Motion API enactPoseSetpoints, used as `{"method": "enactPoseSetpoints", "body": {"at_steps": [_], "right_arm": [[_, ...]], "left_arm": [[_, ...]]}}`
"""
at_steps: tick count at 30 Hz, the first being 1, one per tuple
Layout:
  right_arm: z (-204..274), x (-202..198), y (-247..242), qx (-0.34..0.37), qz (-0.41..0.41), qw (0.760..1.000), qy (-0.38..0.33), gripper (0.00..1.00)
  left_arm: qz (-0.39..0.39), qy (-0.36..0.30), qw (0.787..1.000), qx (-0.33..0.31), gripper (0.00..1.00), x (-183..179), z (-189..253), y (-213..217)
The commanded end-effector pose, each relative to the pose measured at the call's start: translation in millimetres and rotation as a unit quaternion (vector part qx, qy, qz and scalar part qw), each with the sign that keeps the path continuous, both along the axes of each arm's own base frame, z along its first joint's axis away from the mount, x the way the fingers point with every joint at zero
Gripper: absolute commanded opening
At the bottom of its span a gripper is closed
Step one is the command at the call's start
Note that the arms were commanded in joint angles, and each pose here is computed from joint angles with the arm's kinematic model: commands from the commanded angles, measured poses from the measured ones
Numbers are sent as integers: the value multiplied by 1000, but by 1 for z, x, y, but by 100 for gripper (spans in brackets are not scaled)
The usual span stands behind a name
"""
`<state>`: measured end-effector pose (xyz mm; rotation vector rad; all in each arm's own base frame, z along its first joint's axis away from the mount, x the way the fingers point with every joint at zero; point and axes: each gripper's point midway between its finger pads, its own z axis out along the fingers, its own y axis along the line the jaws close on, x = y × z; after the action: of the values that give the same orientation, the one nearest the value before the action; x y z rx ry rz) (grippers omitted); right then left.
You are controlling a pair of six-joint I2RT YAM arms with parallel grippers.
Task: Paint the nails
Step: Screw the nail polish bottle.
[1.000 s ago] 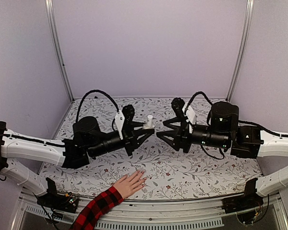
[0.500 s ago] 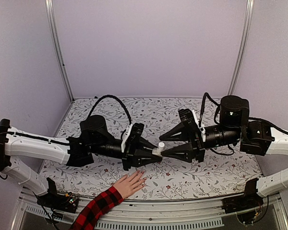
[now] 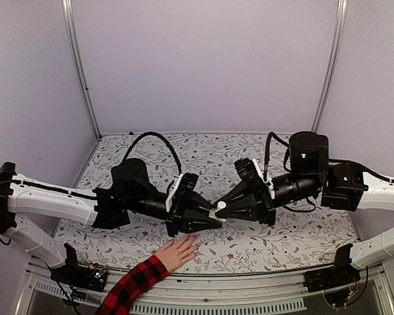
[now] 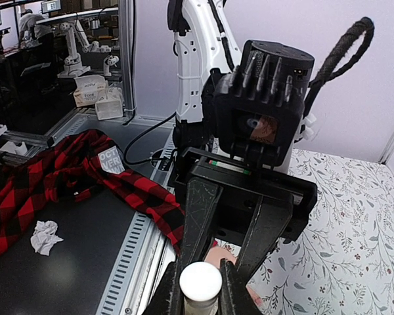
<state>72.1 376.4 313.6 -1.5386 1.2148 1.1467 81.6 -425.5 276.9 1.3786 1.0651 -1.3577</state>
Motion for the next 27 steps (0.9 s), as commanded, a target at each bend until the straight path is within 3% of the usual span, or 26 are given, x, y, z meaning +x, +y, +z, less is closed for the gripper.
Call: {"method": "enactPoseSetpoints", "body": {"at_steps": [1,9,19,27], "right_arm": [[4,4,4,-1,-10,1000,-2,12],[-5,21,13,-13,-57,998,22,0],[-12,41,20,-19,-109,993,33,0],[-21,76,26,-28,-202,978,49,0]], "left_arm": [[45,-7,999,-25,0,13,14,3],[129,-9,991,-36,0,40,23,5],[213,-9,976,-53,0,67,31,14],[288,-3,956,-60,0,93,29,19]]}}
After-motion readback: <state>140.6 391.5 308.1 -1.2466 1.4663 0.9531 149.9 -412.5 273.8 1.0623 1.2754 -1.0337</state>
